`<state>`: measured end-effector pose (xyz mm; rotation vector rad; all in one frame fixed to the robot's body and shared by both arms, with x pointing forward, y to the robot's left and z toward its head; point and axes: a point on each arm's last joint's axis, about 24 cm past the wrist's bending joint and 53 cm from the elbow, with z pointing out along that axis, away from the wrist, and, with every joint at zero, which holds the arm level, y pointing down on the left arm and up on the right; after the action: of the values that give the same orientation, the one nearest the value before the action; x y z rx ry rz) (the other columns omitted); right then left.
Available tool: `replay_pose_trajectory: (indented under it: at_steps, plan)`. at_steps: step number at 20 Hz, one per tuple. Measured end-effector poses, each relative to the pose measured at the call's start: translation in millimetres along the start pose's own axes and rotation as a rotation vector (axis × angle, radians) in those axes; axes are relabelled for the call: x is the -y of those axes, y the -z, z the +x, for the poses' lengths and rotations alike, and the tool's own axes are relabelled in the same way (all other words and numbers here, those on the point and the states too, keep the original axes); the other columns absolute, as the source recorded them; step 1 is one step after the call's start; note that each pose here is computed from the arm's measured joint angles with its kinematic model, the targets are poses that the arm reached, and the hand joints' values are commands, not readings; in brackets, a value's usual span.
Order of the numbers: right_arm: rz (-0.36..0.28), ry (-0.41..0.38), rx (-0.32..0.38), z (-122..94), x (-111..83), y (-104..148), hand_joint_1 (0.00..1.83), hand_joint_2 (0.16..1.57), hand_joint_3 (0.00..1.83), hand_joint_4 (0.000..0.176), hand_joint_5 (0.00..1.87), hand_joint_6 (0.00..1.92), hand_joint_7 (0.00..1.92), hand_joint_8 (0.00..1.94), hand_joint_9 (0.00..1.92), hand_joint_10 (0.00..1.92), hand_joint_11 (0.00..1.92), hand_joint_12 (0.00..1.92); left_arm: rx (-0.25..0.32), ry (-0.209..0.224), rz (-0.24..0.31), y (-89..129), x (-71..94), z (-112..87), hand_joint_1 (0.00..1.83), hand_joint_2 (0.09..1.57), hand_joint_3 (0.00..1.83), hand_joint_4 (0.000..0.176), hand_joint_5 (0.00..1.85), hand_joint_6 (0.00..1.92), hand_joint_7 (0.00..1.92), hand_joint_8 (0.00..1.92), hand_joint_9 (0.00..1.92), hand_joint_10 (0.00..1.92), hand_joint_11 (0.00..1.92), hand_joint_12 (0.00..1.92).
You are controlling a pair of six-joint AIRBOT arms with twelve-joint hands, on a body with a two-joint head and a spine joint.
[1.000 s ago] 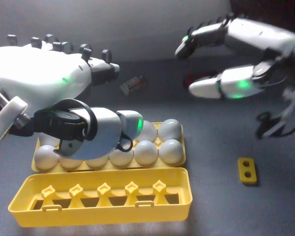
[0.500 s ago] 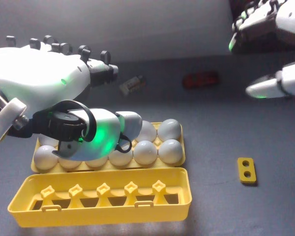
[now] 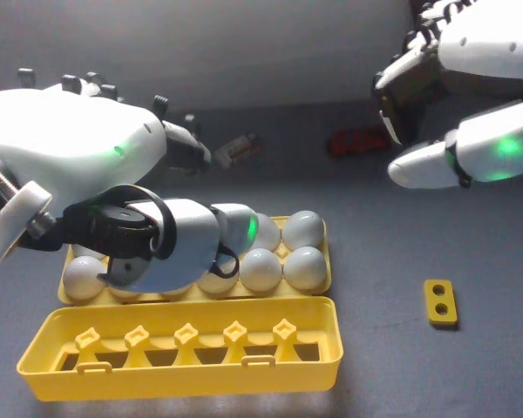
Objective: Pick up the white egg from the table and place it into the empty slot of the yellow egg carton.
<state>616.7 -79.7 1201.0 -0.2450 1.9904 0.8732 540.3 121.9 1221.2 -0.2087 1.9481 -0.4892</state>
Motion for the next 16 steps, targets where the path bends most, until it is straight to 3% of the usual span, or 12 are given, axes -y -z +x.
replay_pose_trajectory:
  at_steps: [1,2,3,5,6,7,8,13,16]
  plan:
    - [-0.001,-0.005,-0.025,6.5,-2.8,-0.7,0.42,1.24,0.02,0.000,0.85,1.47,0.83,1.53,0.70,1.89,0.67,1.92,0.001,-0.001,-0.002,0.0,-0.4,-0.2,0.12,1.36,0.00,0.000,0.80,0.42,0.88,0.72,0.69,1.02,0.36,1.60]
    - [0.002,-0.005,-0.068,18.3,-5.2,-1.2,0.42,1.26,0.02,0.000,0.92,1.52,0.93,1.62,0.87,1.91,0.85,1.92,0.001,-0.001,-0.004,0.0,-0.9,-0.1,0.18,1.37,0.00,0.000,0.73,0.82,0.83,1.15,0.71,1.37,0.49,1.71]
    - [0.007,0.006,-0.107,29.1,-6.6,-0.6,0.44,1.29,0.03,0.000,0.96,1.58,1.01,1.68,1.01,1.92,1.01,1.92,0.000,0.000,-0.005,0.0,-1.1,0.1,0.21,1.39,0.00,0.000,0.71,1.14,0.85,1.38,0.74,1.58,0.58,1.86]
    - [0.007,0.038,-0.118,35.0,-10.2,-0.3,0.49,1.36,0.05,0.000,1.07,1.86,1.20,1.82,1.25,1.92,1.30,1.92,0.001,0.000,-0.006,0.0,-1.5,-0.2,0.27,1.42,0.00,0.000,0.75,1.67,0.97,1.67,0.92,1.82,0.79,1.92]
    - [0.005,0.043,-0.111,33.4,-10.7,-0.6,0.54,1.41,0.07,0.056,1.20,1.91,1.31,1.91,1.35,1.92,1.42,1.92,0.002,-0.001,-0.006,0.0,-1.5,-0.3,0.31,1.42,0.00,0.000,0.81,1.80,1.03,1.80,1.00,1.90,0.90,1.92]
    - [0.004,0.044,-0.105,32.1,-11.0,-0.6,0.59,1.43,0.10,0.152,1.29,1.92,1.38,1.93,1.42,1.92,1.50,1.92,0.002,-0.001,-0.007,0.0,-1.7,-0.3,0.36,1.43,0.00,0.000,0.87,1.90,1.08,1.88,1.08,1.92,1.00,1.92]
    - [0.004,0.040,-0.105,33.0,-10.7,-0.8,0.62,1.44,0.11,0.171,1.35,1.92,1.44,1.94,1.47,1.92,1.55,1.92,0.002,-0.001,-0.007,0.2,-1.6,-0.1,0.40,1.44,0.00,0.000,0.95,1.92,1.15,1.91,1.14,1.92,1.08,1.92]
    - [0.000,0.064,-0.130,42.6,-13.7,-4.8,0.65,1.43,0.13,0.176,1.38,1.92,1.46,1.94,1.49,1.92,1.60,1.92,0.002,0.000,-0.006,0.9,-1.0,0.3,0.53,1.49,0.01,0.000,1.17,1.92,1.30,1.92,1.30,1.92,1.27,1.92]
    - [-0.007,0.065,-0.123,41.1,-15.8,-5.8,0.67,1.26,0.48,0.176,1.38,1.92,1.47,1.94,1.50,1.92,1.60,1.92,0.005,0.003,-0.012,1.0,-2.1,-0.7,0.55,1.49,0.00,0.000,1.17,1.92,1.31,1.92,1.31,1.92,1.27,1.92]
